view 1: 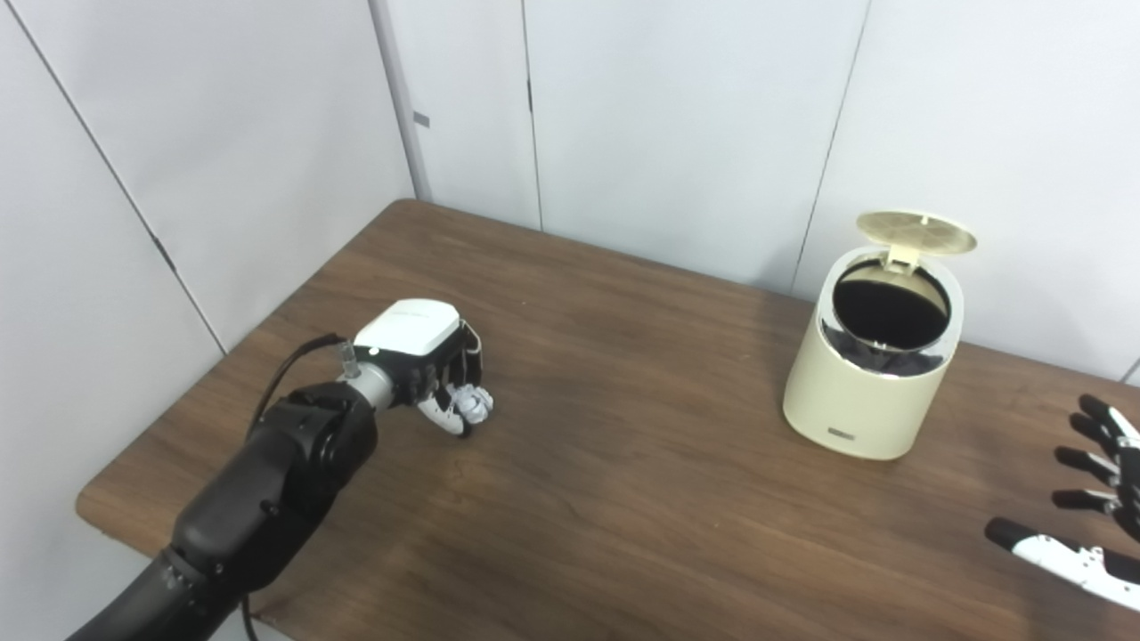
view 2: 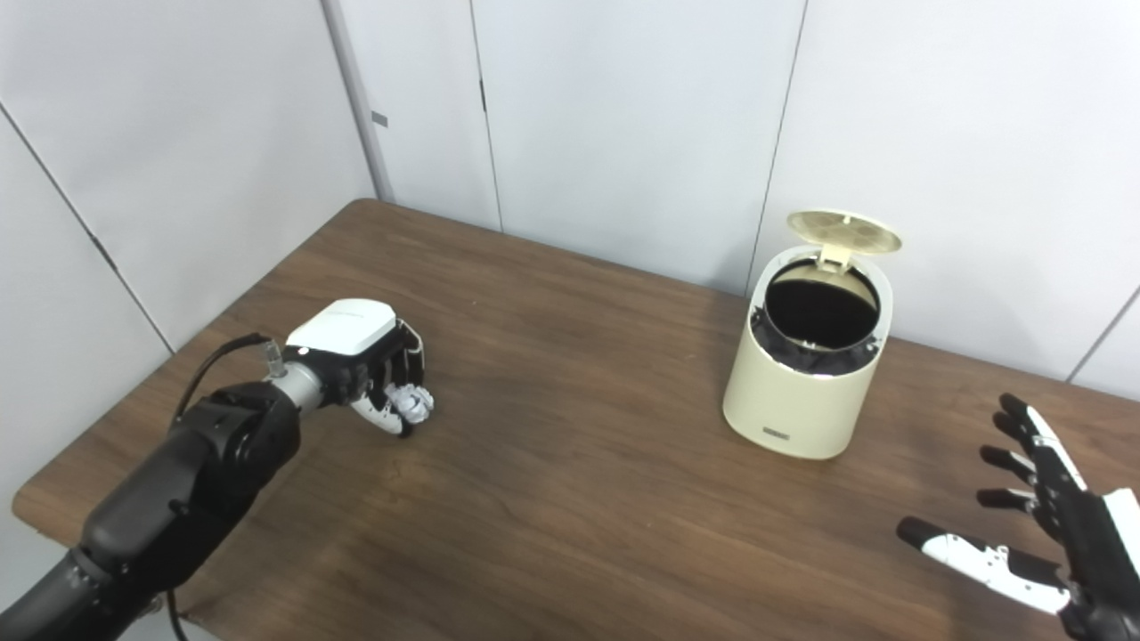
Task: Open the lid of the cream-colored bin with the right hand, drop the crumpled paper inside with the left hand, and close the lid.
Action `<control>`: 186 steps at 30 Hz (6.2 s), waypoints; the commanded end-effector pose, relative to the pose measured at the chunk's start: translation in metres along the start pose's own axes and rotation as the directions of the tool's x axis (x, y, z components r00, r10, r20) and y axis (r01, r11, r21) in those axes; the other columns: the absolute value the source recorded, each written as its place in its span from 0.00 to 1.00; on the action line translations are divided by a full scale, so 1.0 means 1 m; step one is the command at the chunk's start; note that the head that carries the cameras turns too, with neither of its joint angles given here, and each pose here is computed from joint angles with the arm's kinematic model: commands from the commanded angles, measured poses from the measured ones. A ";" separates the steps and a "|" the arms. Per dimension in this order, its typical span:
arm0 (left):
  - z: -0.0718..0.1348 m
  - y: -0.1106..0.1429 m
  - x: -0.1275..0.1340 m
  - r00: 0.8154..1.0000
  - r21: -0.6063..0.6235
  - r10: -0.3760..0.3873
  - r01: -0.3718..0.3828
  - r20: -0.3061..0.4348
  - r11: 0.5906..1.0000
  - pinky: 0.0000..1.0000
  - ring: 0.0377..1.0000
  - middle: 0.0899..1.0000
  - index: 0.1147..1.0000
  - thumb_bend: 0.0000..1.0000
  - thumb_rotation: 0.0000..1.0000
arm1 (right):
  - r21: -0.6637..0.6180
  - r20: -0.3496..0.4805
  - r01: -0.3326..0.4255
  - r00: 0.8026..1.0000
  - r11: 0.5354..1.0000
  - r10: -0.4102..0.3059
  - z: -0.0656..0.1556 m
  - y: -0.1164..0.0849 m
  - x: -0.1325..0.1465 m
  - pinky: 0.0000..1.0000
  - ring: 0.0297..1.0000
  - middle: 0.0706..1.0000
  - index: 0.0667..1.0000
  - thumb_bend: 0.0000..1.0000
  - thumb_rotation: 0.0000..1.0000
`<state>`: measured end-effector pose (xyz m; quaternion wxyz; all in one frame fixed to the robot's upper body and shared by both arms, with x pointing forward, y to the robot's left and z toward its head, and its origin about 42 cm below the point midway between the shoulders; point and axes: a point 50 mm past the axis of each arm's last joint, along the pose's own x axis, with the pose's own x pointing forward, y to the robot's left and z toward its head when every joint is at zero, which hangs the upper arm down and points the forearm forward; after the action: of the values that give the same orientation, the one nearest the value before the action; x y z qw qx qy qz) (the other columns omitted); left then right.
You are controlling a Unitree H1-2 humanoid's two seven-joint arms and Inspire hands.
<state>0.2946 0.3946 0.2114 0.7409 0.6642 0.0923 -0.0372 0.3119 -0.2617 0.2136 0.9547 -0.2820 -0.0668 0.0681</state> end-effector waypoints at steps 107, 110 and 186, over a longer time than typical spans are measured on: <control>0.265 0.098 0.092 0.674 -0.450 0.569 -0.372 0.471 0.812 0.32 0.35 0.44 0.45 0.50 0.00 | -0.077 0.063 0.036 0.998 0.996 -0.031 -0.014 0.055 0.020 0.67 0.81 0.89 0.90 0.83 0.28; 0.271 0.097 0.095 0.664 -0.455 0.576 -0.374 0.476 0.808 0.33 0.35 0.43 0.45 0.50 0.00 | -0.083 0.060 0.040 0.998 0.996 -0.035 -0.015 0.054 0.019 0.67 0.81 0.89 0.90 0.83 0.28; 0.302 0.069 0.125 0.726 -0.292 0.508 -0.416 0.464 0.861 0.37 0.45 0.53 0.51 0.85 0.03 | -0.081 0.044 0.065 0.997 0.995 -0.062 -0.011 0.048 0.005 0.64 0.80 0.90 0.90 0.81 0.26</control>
<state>0.4495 0.1086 0.2633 0.7866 0.5560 -0.2649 -0.0432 0.3099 -0.2268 0.1613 0.9448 -0.3174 -0.0648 0.0494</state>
